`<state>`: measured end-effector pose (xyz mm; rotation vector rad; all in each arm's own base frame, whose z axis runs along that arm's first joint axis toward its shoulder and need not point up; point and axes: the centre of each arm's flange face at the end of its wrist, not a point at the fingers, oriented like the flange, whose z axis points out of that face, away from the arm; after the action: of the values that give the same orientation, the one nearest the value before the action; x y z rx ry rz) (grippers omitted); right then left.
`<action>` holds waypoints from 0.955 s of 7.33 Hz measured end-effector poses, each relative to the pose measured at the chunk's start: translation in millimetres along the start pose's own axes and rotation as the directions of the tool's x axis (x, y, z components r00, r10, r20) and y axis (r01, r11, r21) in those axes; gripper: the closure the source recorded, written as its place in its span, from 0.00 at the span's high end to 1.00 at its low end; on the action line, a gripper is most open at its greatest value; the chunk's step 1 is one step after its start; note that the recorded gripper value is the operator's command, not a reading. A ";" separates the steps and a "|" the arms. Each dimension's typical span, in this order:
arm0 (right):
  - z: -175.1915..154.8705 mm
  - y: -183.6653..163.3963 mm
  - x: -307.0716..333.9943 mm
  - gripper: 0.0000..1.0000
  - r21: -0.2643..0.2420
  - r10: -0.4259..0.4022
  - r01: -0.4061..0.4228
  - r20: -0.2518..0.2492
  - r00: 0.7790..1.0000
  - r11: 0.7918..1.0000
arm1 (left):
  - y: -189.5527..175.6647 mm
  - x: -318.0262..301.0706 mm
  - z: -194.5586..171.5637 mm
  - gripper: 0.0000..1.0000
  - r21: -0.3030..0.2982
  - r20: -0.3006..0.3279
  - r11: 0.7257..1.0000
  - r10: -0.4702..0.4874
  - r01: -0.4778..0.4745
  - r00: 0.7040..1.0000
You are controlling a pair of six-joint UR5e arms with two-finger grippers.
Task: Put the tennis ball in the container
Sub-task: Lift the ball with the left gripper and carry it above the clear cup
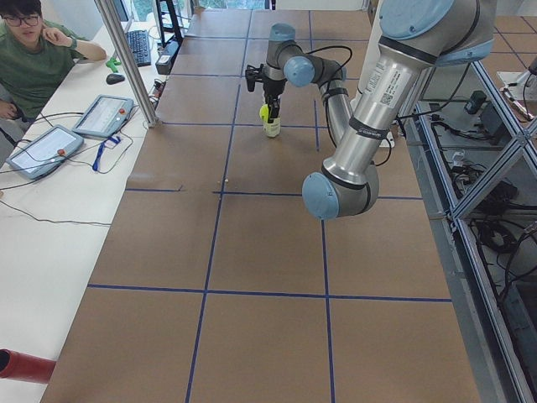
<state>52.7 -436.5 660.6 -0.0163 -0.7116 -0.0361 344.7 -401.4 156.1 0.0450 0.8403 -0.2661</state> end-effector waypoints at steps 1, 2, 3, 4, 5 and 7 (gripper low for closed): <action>-0.1 0.0 -0.1 1.00 0.000 0.000 0.000 0.000 1.000 1.000 | 1.9 23.5 -15.0 0.18 -0.016 -0.013 1.000 -0.023 0.023 1.000; -0.1 -0.1 -0.1 1.00 0.000 0.000 0.000 0.000 1.000 1.000 | 0.7 48.3 -21.4 0.18 -0.025 -0.021 0.998 -0.059 0.059 0.998; 0.0 0.0 0.0 1.00 0.000 0.000 0.000 0.000 1.000 1.000 | -1.9 76.3 -21.3 0.19 -0.034 -0.021 0.995 -0.091 0.090 0.996; 0.3 0.4 0.2 1.00 -0.001 0.001 -0.001 0.000 1.000 1.000 | -3.9 104.1 -16.1 0.19 -0.045 -0.011 0.993 -0.111 0.110 0.994; 0.4 0.6 0.4 1.00 -0.001 0.001 -0.001 0.000 1.000 1.000 | -2.9 125.9 -6.2 0.20 -0.058 0.007 0.991 -0.122 0.122 0.993; -0.1 0.2 -0.1 1.00 0.000 0.000 0.000 0.000 1.000 1.000 | 6.6 147.4 13.9 0.20 -0.082 0.032 0.988 -0.125 0.127 0.992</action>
<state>52.7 -436.3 660.5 -0.0161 -0.7116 -0.0362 450.3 -428.7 55.7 -0.0905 0.8276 -0.3495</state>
